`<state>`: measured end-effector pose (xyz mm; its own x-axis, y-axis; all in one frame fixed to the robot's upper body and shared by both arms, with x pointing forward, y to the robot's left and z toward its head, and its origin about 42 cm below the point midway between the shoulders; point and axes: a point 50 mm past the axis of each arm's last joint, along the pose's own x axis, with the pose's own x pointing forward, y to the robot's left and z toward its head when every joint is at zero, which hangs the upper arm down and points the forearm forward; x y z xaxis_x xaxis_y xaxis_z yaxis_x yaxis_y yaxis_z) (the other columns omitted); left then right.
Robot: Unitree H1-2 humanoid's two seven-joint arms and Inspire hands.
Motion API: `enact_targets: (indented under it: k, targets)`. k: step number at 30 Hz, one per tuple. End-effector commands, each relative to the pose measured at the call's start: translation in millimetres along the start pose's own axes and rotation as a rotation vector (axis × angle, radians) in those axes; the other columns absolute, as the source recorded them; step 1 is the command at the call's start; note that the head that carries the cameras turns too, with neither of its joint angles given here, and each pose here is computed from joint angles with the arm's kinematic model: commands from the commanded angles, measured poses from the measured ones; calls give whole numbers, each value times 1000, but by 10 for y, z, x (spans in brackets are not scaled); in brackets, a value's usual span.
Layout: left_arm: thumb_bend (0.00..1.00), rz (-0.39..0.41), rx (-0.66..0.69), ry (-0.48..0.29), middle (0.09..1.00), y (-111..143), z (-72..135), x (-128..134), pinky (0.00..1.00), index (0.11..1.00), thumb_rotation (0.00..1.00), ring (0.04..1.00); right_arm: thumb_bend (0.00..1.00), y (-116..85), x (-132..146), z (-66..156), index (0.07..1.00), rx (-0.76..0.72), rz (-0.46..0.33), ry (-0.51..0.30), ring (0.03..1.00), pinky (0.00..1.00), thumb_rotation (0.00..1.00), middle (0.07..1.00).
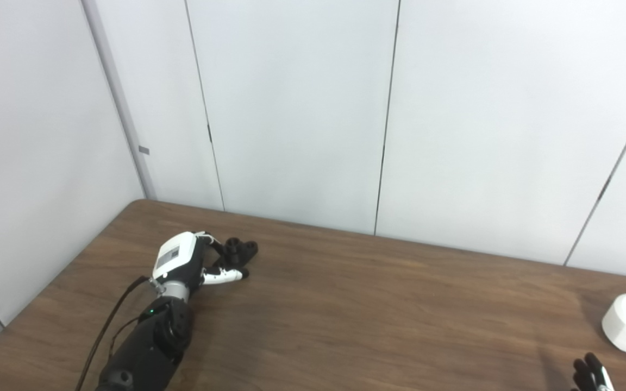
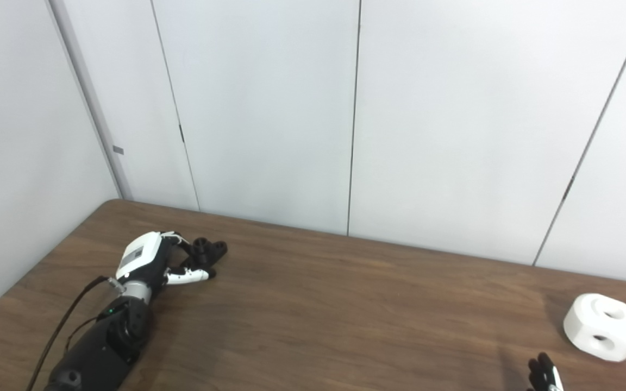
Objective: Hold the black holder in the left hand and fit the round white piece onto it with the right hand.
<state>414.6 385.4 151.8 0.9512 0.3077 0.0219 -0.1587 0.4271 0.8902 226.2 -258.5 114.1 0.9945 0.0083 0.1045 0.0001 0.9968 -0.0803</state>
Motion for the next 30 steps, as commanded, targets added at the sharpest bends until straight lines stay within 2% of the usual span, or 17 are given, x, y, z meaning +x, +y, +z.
enact_targets:
  k: [1, 4, 10, 11, 12, 14, 22, 30]
  targets:
    - [854, 25, 33, -18, 875, 126, 14, 50, 1000, 576, 268, 955, 631, 72, -250, -159, 1000, 29, -13, 82, 1000, 1000, 1000, 989]
    - [852, 25, 28, -19, 871, 111, 14, 50, 1000, 579, 265, 951, 625, 75, -251, -153, 1000, 36, -16, 86, 1000, 1000, 1000, 989]
    - [822, 23, 31, -29, 860, 92, 17, 56, 1000, 557, 187, 943, 622, 73, -254, -142, 1000, 28, -19, 81, 1000, 1000, 1000, 981]
    - [677, 24, 30, -31, 858, 87, 13, 57, 1000, 524, 130, 943, 620, 73, -253, -143, 1000, 29, -17, 79, 1000, 1000, 1000, 981]
    - [603, 26, 32, -34, 852, 80, 7, 60, 1000, 506, 100, 938, 617, 73, -251, -142, 1000, 31, -16, 79, 1000, 1000, 1000, 981]
    - [541, 31, 41, -40, 838, 64, -2, 61, 1000, 489, 72, 928, 617, 72, -252, -143, 1000, 31, -17, 83, 1000, 1000, 1000, 978]
    - [521, 25, 49, -54, 795, 2, 8, 58, 1000, 484, 46, 912, 641, 69, -251, -139, 1000, 53, -24, 83, 1000, 1000, 1000, 978]
    - [520, 11, 15, -63, 786, 18, 57, 65, 1000, 484, 44, 905, 619, 68, -228, -147, 1000, 64, -25, 74, 1000, 1000, 1000, 979]
